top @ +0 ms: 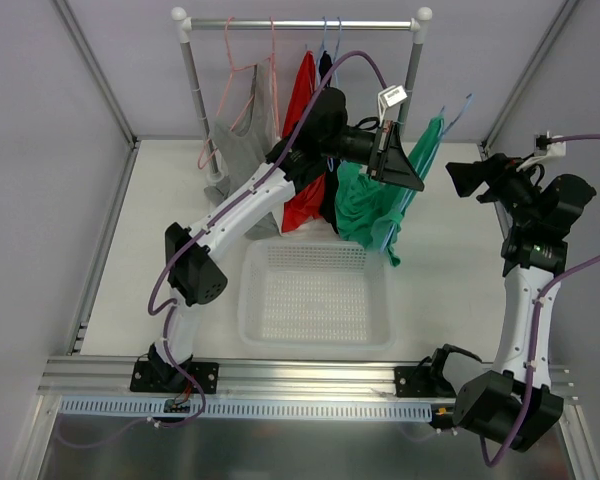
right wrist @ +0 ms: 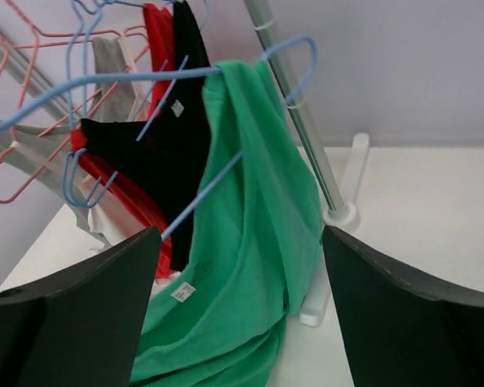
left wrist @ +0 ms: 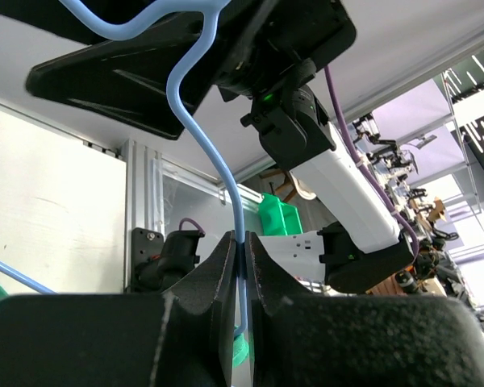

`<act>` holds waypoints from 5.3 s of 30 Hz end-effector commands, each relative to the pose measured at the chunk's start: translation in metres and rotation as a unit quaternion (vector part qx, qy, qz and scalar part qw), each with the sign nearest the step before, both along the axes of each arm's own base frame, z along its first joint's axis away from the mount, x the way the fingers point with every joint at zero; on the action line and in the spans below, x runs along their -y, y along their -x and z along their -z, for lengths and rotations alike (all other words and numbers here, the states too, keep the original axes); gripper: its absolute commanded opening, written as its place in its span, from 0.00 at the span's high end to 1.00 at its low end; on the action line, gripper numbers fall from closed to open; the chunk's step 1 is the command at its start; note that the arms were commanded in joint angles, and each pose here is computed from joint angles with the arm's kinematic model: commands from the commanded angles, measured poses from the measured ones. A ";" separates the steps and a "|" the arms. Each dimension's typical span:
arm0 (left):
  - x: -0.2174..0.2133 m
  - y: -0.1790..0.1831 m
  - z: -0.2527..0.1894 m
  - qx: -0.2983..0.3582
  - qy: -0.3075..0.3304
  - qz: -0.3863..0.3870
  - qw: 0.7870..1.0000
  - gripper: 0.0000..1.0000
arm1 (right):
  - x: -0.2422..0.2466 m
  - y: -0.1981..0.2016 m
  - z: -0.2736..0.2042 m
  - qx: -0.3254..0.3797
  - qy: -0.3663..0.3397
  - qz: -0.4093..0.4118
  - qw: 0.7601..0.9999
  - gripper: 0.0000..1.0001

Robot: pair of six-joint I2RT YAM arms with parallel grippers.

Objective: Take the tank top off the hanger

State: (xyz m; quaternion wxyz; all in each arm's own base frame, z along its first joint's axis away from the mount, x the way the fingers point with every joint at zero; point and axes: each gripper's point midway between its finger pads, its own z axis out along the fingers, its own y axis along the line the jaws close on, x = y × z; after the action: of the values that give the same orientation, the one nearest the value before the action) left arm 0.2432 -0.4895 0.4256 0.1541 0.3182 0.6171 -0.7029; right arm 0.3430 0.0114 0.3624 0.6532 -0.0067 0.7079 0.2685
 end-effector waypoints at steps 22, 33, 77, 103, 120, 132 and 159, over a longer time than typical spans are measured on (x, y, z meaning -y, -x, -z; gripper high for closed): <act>0.008 0.024 -0.041 0.002 0.074 0.059 0.996 1.00 | 0.008 -0.056 -0.038 0.119 0.090 0.049 0.988 0.51; 0.012 0.009 -0.027 -0.008 0.066 0.049 0.997 1.00 | -0.014 -0.047 -0.042 0.143 0.094 0.018 0.985 0.46; 0.002 0.011 -0.042 0.004 0.083 0.050 0.995 1.00 | -0.001 -0.066 -0.009 0.089 0.132 0.030 0.987 0.57; -0.001 0.014 -0.046 0.003 0.090 0.059 0.994 1.00 | -0.003 -0.105 -0.022 0.080 0.140 0.039 0.986 0.98; 0.006 0.023 -0.050 0.019 0.097 0.092 0.991 1.00 | 0.079 -0.124 -0.059 0.045 0.107 0.181 0.977 1.00; -0.002 0.043 -0.063 0.041 0.107 0.114 0.987 1.00 | 0.090 -0.136 -0.083 0.027 0.091 0.190 0.977 1.00; -0.017 -0.098 -0.181 0.279 0.280 -0.413 0.821 1.00 | 0.211 0.015 -0.015 -0.083 -0.106 0.459 0.878 1.00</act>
State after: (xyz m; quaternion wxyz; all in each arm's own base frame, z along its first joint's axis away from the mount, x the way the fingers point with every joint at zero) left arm 0.3319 -0.5099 0.5403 0.5602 0.2072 0.4670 -0.6520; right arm 0.3437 -0.1938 0.3458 0.6082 0.4014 0.6837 0.0387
